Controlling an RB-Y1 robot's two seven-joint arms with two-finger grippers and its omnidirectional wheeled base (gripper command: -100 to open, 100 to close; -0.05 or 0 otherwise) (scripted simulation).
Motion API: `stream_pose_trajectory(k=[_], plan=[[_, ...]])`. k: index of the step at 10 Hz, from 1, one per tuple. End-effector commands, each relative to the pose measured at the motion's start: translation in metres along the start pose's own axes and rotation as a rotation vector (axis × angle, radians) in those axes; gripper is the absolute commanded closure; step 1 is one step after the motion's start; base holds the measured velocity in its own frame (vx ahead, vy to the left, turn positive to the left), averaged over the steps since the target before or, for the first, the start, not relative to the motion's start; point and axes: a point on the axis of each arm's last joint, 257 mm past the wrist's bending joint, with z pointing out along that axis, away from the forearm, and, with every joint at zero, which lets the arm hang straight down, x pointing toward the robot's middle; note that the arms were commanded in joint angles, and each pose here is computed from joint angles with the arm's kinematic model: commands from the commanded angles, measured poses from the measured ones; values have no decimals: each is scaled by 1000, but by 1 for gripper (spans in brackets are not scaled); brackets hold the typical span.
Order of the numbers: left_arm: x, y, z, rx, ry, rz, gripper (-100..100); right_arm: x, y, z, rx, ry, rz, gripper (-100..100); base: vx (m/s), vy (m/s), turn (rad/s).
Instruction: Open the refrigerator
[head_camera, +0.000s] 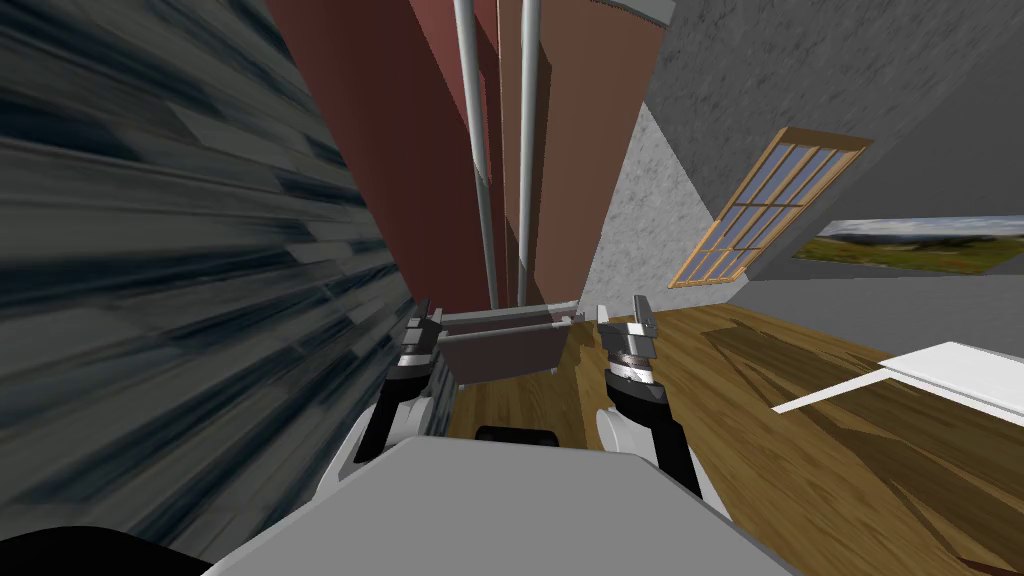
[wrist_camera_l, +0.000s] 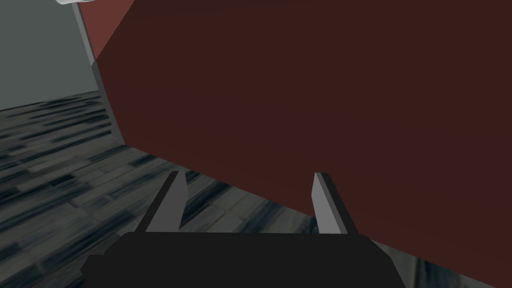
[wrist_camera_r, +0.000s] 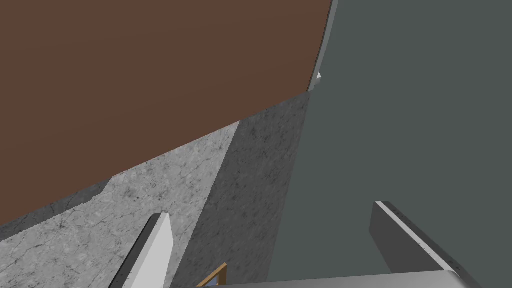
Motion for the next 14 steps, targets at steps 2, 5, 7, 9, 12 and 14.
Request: stream_pose_trajectory(k=[2,5,7,9,12,14], plan=[[0,0,0,0,0,0,0,0,0,0,0,0,0,0,0,0,0],[0,0,0,0,0,0,0,0,0,0,0,0,0,0,0,0,0],[0,0,0,0,0,0,0,0,0,0,0,0,0,0,0,0,0],[0,0,0,0,0,0,0,0,0,0,0,0,0,0,0,0,0],[5,22,-4,-18,65,40,-100,0,0,0,0,0,0,0,27,27,11],[5,36,-8,-28,79,50,-100,0,0,0,0,0,0,0,52,50,14]])
